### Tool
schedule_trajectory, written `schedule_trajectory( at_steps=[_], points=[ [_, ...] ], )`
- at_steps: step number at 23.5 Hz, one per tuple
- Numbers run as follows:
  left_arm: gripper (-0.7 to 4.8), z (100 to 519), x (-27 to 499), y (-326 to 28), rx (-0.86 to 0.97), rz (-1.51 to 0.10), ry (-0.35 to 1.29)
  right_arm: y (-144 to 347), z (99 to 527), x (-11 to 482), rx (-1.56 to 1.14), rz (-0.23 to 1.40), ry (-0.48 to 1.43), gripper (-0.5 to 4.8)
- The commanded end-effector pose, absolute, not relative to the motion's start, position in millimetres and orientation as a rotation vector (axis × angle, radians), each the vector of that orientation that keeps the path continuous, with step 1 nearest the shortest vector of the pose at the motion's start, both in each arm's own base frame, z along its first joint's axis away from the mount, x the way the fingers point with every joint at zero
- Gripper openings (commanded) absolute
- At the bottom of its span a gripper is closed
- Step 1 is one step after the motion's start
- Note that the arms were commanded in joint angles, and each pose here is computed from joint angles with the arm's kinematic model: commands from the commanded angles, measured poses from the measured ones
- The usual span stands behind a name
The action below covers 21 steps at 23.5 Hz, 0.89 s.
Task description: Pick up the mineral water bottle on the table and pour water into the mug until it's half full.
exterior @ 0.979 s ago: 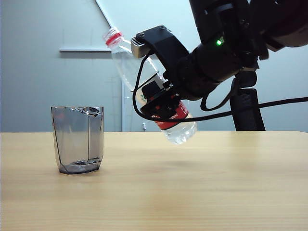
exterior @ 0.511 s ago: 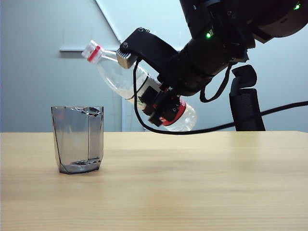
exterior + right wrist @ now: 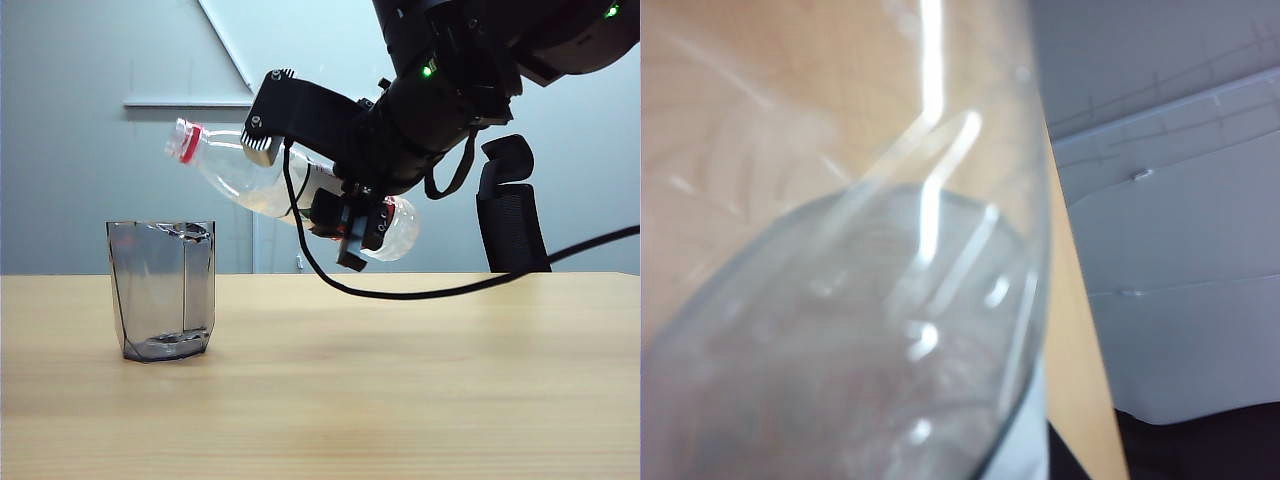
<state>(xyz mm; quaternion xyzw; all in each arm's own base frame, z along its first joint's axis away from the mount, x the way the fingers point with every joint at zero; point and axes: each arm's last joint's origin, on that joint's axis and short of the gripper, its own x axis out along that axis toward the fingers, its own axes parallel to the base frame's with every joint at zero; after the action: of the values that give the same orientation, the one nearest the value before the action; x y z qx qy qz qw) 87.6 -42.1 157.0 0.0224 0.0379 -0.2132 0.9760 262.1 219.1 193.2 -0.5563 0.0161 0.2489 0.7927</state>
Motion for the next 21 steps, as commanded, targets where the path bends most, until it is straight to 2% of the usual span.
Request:
schedule_trajectory(
  at_steps=[1,21],
  points=[
    [-0.02,159.0,87.6,-42.2,0.039,-0.434,0.064,220.3,206.1,264.1,-1.208,0.462,-0.032,2.52],
    [-0.02,159.1,87.6,-42.2,0.039,-0.434,0.063,219.3,210.1,265.4,-1.362,0.393,-0.071,2.51]
  ],
)
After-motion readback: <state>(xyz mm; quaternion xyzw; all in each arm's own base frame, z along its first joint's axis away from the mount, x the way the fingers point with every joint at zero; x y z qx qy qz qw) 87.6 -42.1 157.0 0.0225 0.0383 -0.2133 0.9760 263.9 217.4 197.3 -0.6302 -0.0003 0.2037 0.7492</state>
